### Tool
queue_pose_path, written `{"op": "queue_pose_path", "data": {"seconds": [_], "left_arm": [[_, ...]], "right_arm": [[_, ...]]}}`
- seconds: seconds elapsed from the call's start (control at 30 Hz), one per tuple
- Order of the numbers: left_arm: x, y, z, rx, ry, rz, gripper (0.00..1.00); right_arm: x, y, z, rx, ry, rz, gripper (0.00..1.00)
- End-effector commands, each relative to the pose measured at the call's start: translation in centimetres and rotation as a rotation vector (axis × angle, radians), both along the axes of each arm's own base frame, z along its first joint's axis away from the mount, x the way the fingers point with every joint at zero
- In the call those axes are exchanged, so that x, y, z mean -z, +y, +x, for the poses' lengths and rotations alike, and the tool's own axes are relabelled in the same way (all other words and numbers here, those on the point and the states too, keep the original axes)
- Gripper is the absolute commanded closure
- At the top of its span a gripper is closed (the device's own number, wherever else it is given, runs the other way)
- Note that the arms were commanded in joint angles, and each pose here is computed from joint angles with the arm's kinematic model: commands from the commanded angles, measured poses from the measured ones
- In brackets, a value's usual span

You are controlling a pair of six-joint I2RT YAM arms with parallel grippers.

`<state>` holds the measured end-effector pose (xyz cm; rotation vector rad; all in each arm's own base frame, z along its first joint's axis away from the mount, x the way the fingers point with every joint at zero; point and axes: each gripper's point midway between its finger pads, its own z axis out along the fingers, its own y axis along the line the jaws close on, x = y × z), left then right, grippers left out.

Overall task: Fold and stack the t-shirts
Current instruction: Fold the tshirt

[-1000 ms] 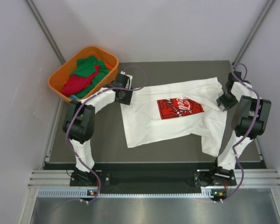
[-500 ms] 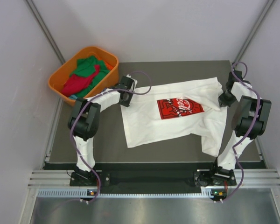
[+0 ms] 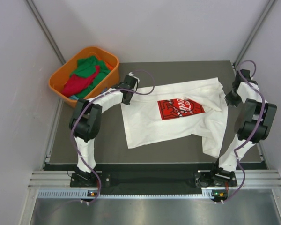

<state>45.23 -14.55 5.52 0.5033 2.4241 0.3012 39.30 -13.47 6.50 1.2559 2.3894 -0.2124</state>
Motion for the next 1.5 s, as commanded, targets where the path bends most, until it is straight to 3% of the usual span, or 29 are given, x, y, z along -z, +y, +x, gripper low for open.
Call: {"op": "queue_pose_path", "data": {"seconds": [0.0,0.07,0.13,0.2,0.23,0.27,0.37,0.6,0.73,1.47], "left_arm": [[-1.8,0.2,0.4,-0.020,-0.057,0.015,0.68],[-1.4,0.6,0.1,-0.032,-0.056,0.025,0.66],[-1.5,0.8,-0.2,-0.055,-0.052,0.022,0.53],[-2.2,0.3,-0.5,-0.060,-0.059,-0.026,0.50],[-2.8,-0.1,-0.6,-0.054,-0.065,-0.056,0.48],[-3.0,-0.9,-0.7,-0.026,-0.058,-0.103,0.47],[-4.7,-2.2,-0.5,-0.012,-0.086,-0.193,0.47],[-3.9,-3.3,-0.9,0.041,-0.008,-0.217,0.51],[-3.3,-3.3,-1.0,0.046,-0.002,-0.216,0.51],[-0.1,-1.6,-0.8,0.062,0.037,-0.087,0.51]], "right_arm": [[-4.4,-1.7,0.7,0.019,-0.089,-0.066,1.00],[-4.9,-1.8,0.7,0.013,-0.096,-0.073,1.00],[-5.0,-1.4,0.8,-0.011,-0.102,-0.059,1.00],[-4.8,-0.3,1.1,-0.050,-0.127,-0.002,1.00],[-4.3,0.6,1.2,-0.070,-0.137,0.041,0.94],[-4.3,1.1,1.2,-0.081,-0.150,0.061,0.77],[-3.3,2.1,0.9,-0.084,-0.178,0.102,0.64],[-0.7,2.2,-0.4,-0.001,-0.181,0.160,0.55],[-0.8,3.1,1.0,-0.027,-0.277,0.208,0.50],[2.2,4.3,0.4,0.135,-0.231,0.337,0.52]]}}
